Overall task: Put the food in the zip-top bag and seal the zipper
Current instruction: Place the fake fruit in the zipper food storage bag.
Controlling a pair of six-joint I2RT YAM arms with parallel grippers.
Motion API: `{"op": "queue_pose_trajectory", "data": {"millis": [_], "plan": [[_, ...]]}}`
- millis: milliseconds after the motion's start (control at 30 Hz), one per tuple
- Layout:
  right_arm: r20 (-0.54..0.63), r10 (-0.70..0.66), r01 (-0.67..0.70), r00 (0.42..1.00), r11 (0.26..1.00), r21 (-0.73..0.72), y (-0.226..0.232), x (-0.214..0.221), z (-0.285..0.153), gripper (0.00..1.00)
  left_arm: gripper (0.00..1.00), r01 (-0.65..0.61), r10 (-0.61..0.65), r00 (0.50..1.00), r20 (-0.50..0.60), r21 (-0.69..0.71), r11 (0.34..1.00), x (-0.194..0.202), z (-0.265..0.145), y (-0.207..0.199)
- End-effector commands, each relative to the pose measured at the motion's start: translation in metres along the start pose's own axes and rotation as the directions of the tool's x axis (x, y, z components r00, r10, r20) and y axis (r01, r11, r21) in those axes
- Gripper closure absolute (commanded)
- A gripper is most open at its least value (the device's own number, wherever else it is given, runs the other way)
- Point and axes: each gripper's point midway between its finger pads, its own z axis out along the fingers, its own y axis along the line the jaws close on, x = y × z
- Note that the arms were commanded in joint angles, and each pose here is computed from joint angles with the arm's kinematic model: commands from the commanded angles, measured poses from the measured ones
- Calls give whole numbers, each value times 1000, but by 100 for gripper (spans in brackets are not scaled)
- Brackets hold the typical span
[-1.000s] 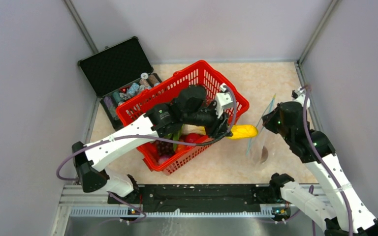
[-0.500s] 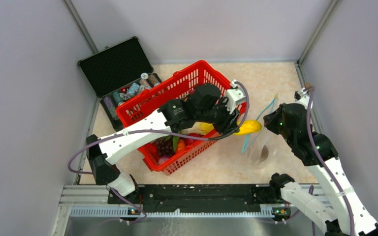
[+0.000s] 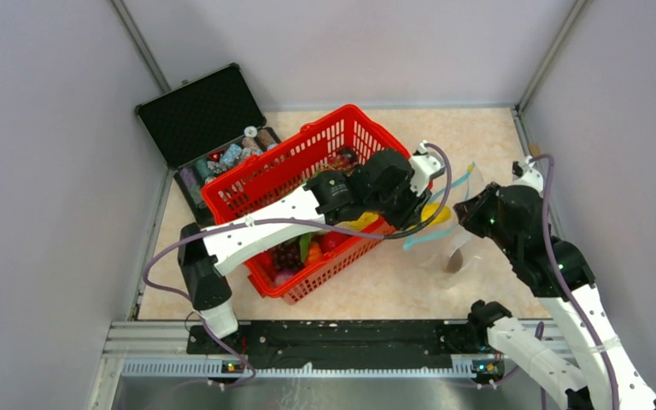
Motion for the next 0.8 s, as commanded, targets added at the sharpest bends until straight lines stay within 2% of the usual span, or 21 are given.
{"op": "queue_pose_trajectory", "data": {"millis": [0,133,167,333,400,467,567,700,767], "plan": [[-1,-6,5,1000,993,-115,20,-4,-15,100,100,26,-19,994,106,-63,998,-38,-6,6],[-2,-7,7,1000,995,-95,14,-1,-15,100,98,39,-34,989,145,-34,999,-49,-6,0],[-4,-7,7,1000,996,-93,13,-1,-14,100,90,41,-39,987,159,-8,999,-52,-6,-4],[-16,-2,0,1000,993,-115,17,4,-9,100,75,-6,-20,989,148,174,985,-50,0,-35],[-5,15,-15,1000,995,-97,13,3,-8,100,64,-23,-11,990,141,236,971,-44,1,-45],[12,29,-28,1000,996,-80,9,1,-9,100,48,-19,-15,990,140,240,971,-41,2,-45],[41,45,-42,998,997,-72,6,-4,-11,100,42,-9,-21,989,144,202,979,-38,1,-34],[49,44,-41,998,997,-69,5,-5,-12,100,30,-17,-17,980,196,168,986,-44,-11,-26],[48,44,-41,998,997,-65,4,-4,-11,100,29,-21,-16,974,226,160,987,-48,-19,-25]]}}
